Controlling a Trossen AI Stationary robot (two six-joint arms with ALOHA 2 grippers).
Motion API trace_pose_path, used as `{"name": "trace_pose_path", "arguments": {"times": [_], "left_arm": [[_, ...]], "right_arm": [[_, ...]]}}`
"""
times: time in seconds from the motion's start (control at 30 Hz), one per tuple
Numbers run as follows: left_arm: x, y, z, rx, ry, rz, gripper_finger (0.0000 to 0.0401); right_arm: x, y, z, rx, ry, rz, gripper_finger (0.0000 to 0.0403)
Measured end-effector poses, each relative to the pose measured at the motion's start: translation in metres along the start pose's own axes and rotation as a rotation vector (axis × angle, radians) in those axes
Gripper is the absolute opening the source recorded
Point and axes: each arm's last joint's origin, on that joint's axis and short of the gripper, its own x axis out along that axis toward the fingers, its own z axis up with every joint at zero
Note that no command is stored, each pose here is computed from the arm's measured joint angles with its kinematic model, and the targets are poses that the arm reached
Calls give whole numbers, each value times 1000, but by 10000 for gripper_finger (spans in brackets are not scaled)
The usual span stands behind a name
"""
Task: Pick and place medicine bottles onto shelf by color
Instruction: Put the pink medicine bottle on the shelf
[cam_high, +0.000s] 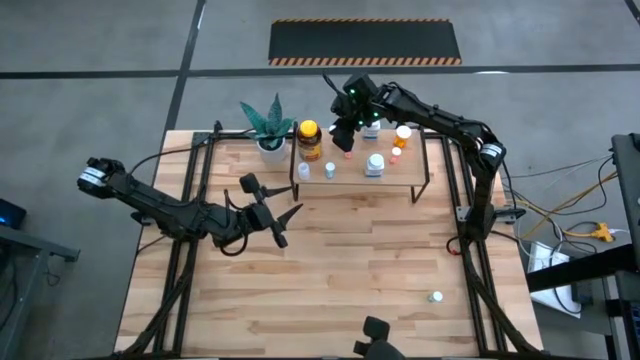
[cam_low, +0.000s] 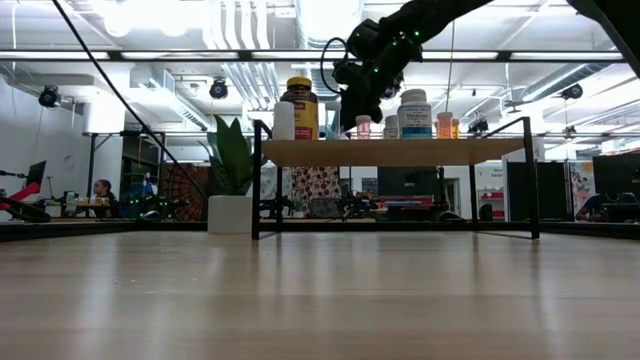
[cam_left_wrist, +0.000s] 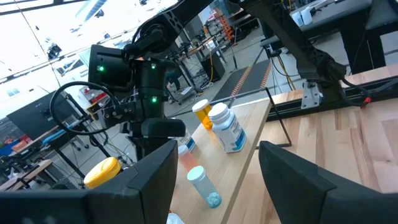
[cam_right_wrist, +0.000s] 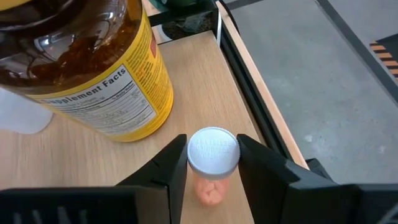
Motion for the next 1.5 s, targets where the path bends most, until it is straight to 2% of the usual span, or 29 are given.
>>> {"name": "trace_pose_path", "arguments": {"times": [0.23,0.53,0.73,1.03,1.23,1.4,1.5], "left_arm": [[0,0,0,0,0,0,208],[0,0,0,0,0,1,208],[0,0,0,0,0,0,208],[0,0,0,0,0,0,208],[0,0,0,0,0,0,208],[0,0,0,0,0,0,208],[0,0,0,0,0,0,208]], "right_arm": [[0,0,-1,-16,8,3,136],[1,0,-3,-10,29,7,114],[0,0,-2,-4,26,6,124],[-24,4,12,-13,9,-1,133],[-41,6,12,-59,113,-90,86],[-39,6,8,-62,146,-76,24],[-35,5,5,-62,146,-74,11]]}}
